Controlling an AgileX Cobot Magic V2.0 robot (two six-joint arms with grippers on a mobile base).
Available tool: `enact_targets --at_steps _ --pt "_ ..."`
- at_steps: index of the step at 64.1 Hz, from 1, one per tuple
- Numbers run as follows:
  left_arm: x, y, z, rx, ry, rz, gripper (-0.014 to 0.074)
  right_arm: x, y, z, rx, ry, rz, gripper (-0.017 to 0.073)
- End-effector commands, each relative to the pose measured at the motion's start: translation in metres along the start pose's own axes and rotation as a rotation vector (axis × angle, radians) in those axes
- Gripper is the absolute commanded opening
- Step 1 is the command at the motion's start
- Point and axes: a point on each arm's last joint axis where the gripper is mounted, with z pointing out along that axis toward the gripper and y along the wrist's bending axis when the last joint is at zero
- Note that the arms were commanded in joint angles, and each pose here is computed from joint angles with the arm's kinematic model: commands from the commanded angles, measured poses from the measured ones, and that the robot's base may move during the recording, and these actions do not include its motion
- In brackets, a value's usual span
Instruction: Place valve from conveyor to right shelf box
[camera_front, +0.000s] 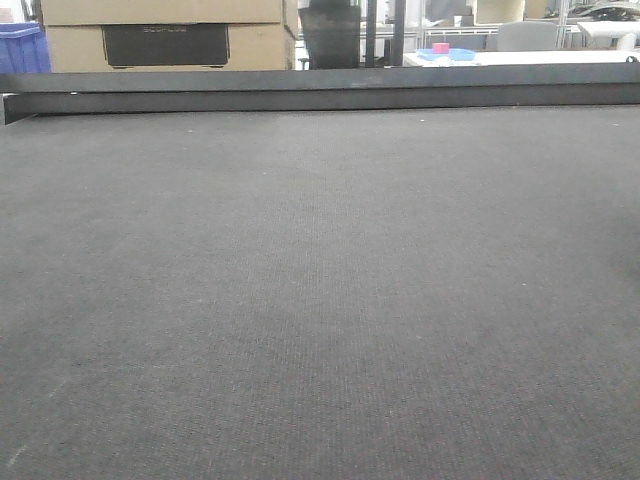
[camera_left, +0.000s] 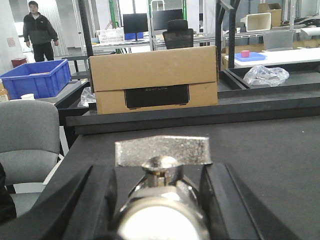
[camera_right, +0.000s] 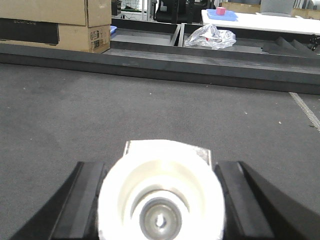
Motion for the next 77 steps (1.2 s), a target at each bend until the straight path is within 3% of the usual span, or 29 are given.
enact_targets --at_steps 1,77 --pt "-0.0111 0.0009 -0.0036 -0.006 -0.083 -0.014 -0.0111 -0.0138 -0.0011 -0.0054 0.015 -0.113 -0.004 -0.0153" --pt "-0.011 0.0011 -0.0035 -0.008 -0.083 -0.014 -0.0111 -0.0138 -0.0011 -0.0054 0.015 -0.113 -0.004 -0.0153"
